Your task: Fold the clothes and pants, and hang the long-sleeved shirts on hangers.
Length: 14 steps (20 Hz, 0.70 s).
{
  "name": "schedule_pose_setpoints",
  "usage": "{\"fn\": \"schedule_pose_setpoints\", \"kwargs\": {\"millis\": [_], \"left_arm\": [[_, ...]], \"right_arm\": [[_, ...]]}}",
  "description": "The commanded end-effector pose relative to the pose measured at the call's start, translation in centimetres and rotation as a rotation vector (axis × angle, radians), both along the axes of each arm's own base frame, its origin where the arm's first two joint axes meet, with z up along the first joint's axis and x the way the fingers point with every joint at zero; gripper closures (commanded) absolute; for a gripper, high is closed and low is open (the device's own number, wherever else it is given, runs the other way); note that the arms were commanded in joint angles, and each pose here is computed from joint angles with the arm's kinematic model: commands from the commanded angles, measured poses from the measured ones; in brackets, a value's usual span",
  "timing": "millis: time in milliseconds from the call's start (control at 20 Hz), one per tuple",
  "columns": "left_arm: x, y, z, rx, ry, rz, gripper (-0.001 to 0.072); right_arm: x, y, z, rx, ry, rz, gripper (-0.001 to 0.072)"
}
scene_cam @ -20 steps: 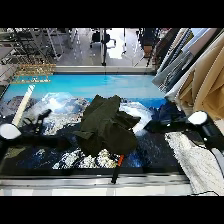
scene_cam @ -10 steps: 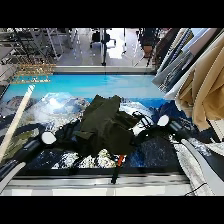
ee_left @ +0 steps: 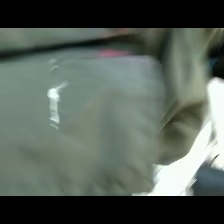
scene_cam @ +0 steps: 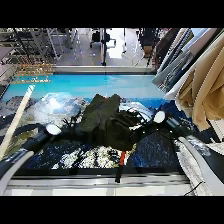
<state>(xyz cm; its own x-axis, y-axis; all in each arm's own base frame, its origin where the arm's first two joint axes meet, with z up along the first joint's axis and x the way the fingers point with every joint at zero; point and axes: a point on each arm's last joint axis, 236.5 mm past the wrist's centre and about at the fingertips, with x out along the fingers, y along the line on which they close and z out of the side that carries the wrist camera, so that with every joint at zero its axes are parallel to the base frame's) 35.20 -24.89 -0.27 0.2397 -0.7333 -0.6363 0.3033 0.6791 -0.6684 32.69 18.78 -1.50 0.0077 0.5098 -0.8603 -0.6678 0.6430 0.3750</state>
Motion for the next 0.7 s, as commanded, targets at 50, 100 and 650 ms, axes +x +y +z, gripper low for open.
{"fn": "schedule_pose_setpoints", "kwargs": {"millis": [50,100,650], "left_arm": [[2.7,1.9,19.2,-0.145,-0.315,-0.051,0.0702],[2.4,2.3,24.2,-0.154,-0.411,-0.087,0.0701],[10.7,22.9,18.2,0.450,-0.177,0.269,0.0024]], "right_arm": [[-2.0,0.7,15.1,0.101,-0.173,-0.060,0.0693],[-2.6,1.8,20.4,0.196,-0.253,-0.084,0.0693],[1.0,-3.0,23.9,0.065,-0.386,-0.375,0.0202]]}}
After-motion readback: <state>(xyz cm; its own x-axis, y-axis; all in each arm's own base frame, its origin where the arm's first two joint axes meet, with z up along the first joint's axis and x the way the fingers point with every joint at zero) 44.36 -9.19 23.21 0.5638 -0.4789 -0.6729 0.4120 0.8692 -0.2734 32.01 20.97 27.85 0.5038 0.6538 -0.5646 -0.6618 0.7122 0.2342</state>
